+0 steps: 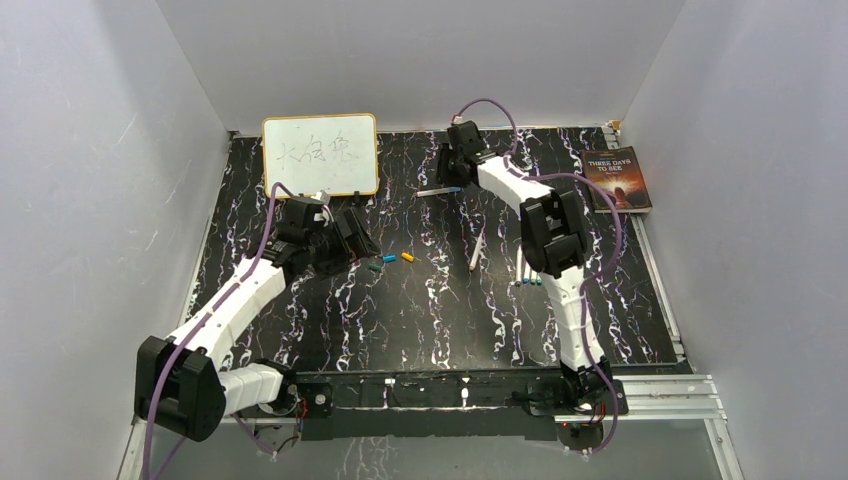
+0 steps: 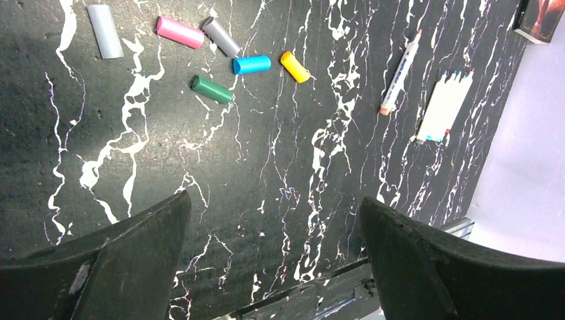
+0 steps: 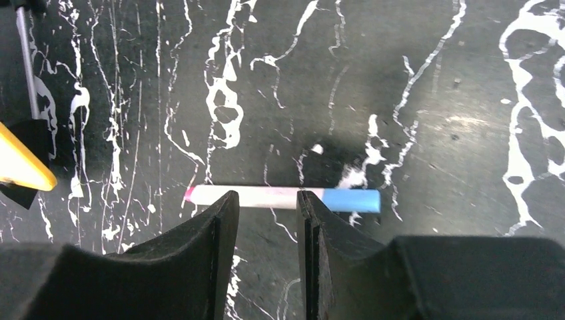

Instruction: Open the pen caps

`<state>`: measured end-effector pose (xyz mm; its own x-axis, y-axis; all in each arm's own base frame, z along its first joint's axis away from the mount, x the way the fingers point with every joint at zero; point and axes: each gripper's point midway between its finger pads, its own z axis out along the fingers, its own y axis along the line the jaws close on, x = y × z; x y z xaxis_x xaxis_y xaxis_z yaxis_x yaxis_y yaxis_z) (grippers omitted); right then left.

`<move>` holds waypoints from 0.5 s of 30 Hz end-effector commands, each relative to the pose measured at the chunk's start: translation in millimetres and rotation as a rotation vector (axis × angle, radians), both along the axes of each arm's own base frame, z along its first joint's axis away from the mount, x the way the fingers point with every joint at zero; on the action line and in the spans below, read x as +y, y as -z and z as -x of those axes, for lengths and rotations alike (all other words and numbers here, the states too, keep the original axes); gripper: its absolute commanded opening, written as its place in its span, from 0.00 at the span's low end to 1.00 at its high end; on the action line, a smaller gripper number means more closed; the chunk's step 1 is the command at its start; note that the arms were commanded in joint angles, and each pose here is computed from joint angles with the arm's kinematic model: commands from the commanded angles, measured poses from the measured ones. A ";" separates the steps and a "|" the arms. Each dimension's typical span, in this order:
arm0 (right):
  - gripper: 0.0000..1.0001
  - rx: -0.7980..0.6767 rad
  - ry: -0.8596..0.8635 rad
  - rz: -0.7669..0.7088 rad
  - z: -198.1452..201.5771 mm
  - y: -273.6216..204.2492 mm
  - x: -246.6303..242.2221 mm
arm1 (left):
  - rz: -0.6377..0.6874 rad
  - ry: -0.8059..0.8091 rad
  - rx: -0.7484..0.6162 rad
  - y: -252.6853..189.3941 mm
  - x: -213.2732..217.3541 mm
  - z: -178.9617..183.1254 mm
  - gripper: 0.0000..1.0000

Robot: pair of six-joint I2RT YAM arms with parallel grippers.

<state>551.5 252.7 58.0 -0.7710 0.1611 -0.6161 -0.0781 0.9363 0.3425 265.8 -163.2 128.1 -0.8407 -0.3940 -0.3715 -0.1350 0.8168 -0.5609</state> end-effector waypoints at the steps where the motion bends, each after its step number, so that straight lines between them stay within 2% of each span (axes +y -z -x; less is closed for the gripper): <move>1: 0.36 -0.079 -0.028 -0.057 -18.5 -11.9 25.6 | 0.013 0.015 0.026 0.8 0.4 11.4 0.97; 8: 0.37 0.013 -0.079 -0.036 3.5 22.0 32.7 | 0.019 0.019 0.034 3.2 -0.3 14.4 0.97; 15: 0.36 0.034 -0.139 0.043 57.9 25.6 29.6 | 0.027 0.014 0.034 3.5 0.2 18.2 0.96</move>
<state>533.6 280.7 35.6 -0.7821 0.1115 -0.6131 -0.1545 0.9184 0.3641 256.8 -163.5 119.4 -0.8559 -0.3882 -0.3416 -0.1452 0.8145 -0.5617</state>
